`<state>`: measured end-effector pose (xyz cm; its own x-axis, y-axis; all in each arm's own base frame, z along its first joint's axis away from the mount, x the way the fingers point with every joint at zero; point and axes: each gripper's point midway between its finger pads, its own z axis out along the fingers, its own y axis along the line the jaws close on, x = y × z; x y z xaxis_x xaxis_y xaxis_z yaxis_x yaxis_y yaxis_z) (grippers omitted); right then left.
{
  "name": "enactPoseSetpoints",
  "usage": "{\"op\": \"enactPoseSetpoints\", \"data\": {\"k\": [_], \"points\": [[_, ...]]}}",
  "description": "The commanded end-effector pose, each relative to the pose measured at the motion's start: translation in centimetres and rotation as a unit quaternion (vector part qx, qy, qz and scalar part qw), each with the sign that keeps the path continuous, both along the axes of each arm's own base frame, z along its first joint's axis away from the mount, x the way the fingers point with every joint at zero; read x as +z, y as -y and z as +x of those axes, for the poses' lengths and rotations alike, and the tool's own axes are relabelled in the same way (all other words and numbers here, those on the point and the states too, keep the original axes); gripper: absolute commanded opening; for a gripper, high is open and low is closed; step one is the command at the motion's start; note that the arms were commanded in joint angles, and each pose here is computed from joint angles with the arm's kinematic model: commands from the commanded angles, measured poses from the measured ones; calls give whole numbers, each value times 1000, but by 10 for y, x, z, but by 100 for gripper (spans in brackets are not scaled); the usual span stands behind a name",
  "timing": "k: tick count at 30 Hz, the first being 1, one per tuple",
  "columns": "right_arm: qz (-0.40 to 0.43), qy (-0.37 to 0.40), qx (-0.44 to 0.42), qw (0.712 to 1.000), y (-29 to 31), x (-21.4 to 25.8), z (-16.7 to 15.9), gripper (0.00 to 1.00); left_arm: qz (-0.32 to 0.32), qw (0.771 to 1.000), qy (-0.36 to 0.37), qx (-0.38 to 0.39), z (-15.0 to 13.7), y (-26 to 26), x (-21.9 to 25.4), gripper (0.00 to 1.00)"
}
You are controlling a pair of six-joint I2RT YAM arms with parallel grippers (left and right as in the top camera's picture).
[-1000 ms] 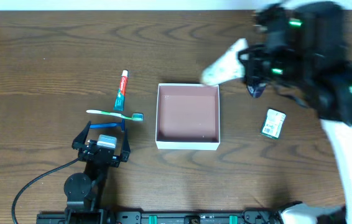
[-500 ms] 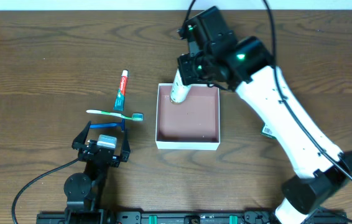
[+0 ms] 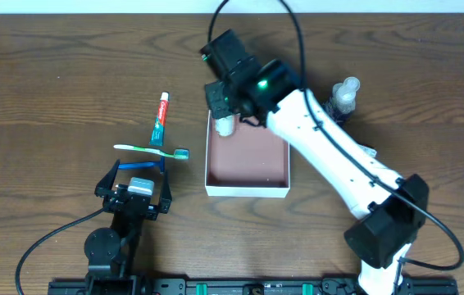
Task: Pack container
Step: 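Lift the Pantene tube and carry it left over the box, then lower the tube upright into the box's back-left corner and release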
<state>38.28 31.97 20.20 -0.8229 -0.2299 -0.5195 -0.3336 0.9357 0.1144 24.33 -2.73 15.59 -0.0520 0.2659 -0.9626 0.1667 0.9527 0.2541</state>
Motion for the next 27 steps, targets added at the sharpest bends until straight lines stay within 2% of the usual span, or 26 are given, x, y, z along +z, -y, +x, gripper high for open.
{"op": "enactPoseSetpoints", "data": {"k": [1, 26, 27], "points": [[-14, 43, -50, 998, -2, 10, 6, 1, -5, 1000, -25, -4, -1, 1, -16, 98], [-31, 44, -118, 992, -10, -24, 13, 1, -5, 1000, -25, -4, -1, 1, -16, 98], [-31, 44, -118, 992, -10, -24, 14, 6, -5, 1000, -25, -4, -1, 1, -16, 98]]}}
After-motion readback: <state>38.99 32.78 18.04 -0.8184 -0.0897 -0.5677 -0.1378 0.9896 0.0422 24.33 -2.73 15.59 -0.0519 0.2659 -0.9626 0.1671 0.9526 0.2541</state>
